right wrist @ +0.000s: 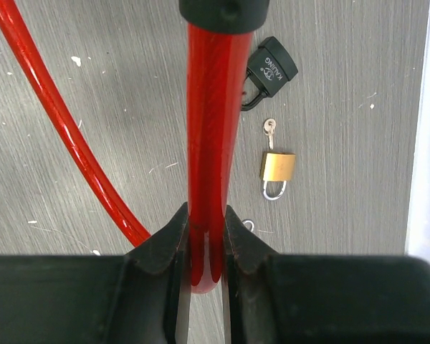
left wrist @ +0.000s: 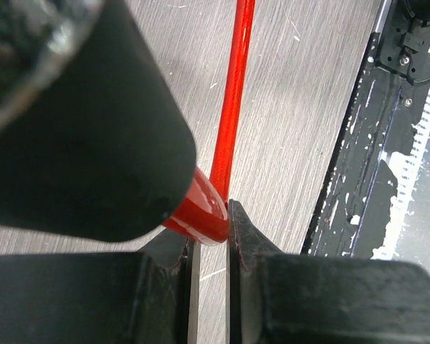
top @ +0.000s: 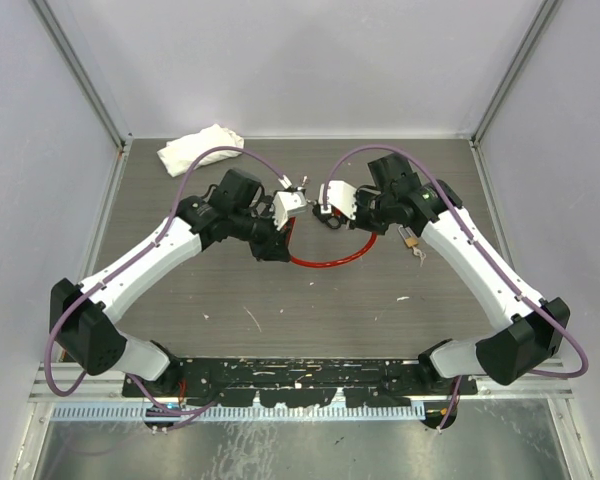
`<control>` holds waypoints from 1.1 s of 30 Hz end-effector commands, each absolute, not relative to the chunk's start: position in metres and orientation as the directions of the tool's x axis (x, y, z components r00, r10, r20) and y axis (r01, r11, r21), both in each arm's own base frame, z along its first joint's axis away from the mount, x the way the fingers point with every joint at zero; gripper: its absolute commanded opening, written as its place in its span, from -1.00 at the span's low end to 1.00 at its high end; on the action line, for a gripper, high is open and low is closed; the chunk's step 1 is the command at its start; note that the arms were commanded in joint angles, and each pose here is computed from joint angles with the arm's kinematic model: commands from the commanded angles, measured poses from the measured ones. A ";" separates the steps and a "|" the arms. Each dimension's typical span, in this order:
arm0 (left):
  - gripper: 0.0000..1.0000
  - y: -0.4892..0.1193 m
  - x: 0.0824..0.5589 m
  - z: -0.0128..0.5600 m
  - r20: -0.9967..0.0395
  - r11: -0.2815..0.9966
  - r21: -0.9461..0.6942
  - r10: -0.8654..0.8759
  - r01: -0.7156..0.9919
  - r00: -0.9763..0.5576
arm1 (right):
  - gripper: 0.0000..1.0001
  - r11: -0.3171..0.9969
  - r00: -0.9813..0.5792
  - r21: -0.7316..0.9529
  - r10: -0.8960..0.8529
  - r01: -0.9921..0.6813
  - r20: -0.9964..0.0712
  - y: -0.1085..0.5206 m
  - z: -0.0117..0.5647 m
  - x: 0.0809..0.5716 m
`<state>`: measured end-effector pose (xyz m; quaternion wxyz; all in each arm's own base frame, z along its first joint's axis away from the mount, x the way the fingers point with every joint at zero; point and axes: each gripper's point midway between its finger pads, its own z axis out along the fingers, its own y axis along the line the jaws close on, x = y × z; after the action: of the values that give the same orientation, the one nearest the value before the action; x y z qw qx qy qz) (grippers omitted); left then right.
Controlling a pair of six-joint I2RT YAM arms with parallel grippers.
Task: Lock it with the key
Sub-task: Adjust the lock.
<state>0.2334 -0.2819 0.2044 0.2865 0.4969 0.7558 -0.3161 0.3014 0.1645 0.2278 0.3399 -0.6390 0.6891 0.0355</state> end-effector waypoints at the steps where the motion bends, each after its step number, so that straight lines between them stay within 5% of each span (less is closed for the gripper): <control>1: -1.00 -0.266 0.235 0.205 -0.711 0.350 -0.155 0.610 0.924 -0.350 | -0.97 0.161 0.052 -0.440 -0.900 -0.883 -0.434 0.144 0.240 0.303; 26: -1.00 -0.268 0.230 0.196 -0.656 0.345 -0.132 0.672 0.929 -0.343 | -0.98 0.141 0.037 -0.387 -0.907 -0.911 -0.419 0.149 0.227 0.296; 33: -1.00 -0.259 0.229 0.184 -0.593 0.360 -0.097 0.728 0.928 -0.344 | -0.97 0.135 0.059 -0.345 -0.866 -0.929 -0.497 0.163 0.244 0.284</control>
<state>0.2305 -0.2796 0.1927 0.2596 0.5082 0.7750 -0.2714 0.2860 0.1658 0.2161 0.2968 -0.6482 0.6988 0.0586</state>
